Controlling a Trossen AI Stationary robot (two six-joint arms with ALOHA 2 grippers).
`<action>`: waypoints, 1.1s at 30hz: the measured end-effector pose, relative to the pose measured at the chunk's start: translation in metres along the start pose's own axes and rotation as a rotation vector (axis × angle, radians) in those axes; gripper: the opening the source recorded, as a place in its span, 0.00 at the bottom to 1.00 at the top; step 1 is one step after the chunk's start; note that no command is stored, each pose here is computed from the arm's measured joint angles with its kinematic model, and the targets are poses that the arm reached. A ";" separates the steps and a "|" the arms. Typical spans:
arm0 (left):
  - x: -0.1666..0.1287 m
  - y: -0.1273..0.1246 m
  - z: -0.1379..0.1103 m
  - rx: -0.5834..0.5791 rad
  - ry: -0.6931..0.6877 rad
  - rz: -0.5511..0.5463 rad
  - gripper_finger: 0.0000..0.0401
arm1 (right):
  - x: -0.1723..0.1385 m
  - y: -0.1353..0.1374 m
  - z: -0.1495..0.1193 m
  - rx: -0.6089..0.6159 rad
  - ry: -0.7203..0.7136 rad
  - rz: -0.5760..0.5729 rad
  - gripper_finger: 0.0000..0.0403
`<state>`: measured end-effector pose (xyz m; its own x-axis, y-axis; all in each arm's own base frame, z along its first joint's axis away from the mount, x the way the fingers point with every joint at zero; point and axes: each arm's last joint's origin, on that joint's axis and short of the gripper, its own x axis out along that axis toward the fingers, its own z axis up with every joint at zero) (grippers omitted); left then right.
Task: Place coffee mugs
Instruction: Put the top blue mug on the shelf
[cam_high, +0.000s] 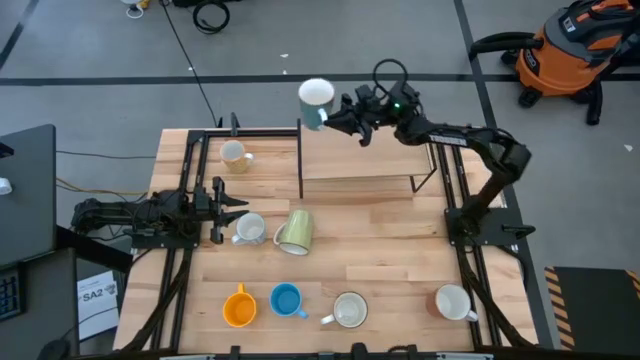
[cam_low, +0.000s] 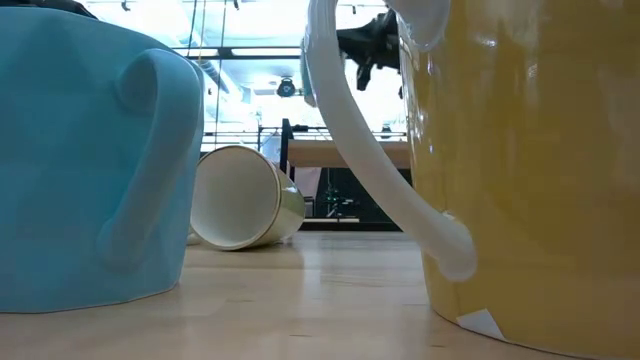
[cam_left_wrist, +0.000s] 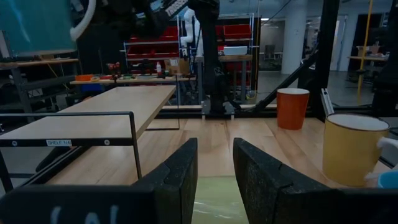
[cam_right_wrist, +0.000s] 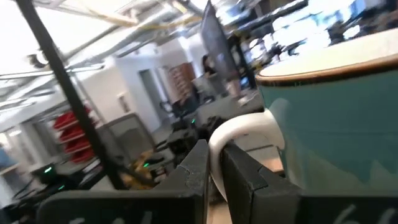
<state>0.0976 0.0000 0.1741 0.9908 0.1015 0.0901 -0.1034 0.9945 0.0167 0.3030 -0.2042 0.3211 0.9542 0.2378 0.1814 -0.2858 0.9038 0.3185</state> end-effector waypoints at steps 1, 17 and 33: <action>0.000 0.000 0.000 0.000 0.000 0.000 0.27 | 0.002 -0.004 -0.002 0.006 0.013 0.012 0.09; 0.000 0.000 0.000 -0.001 0.000 0.000 0.27 | -0.009 -0.034 -0.030 0.038 0.115 -0.019 0.09; 0.000 0.000 0.000 -0.001 0.000 -0.001 0.27 | -0.004 -0.036 -0.047 -0.048 0.199 -0.096 0.09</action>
<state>0.0976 -0.0001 0.1742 0.9908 0.1008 0.0905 -0.1027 0.9946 0.0159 0.3139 -0.2205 0.2653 0.9768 0.2109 -0.0364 -0.1926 0.9405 0.2798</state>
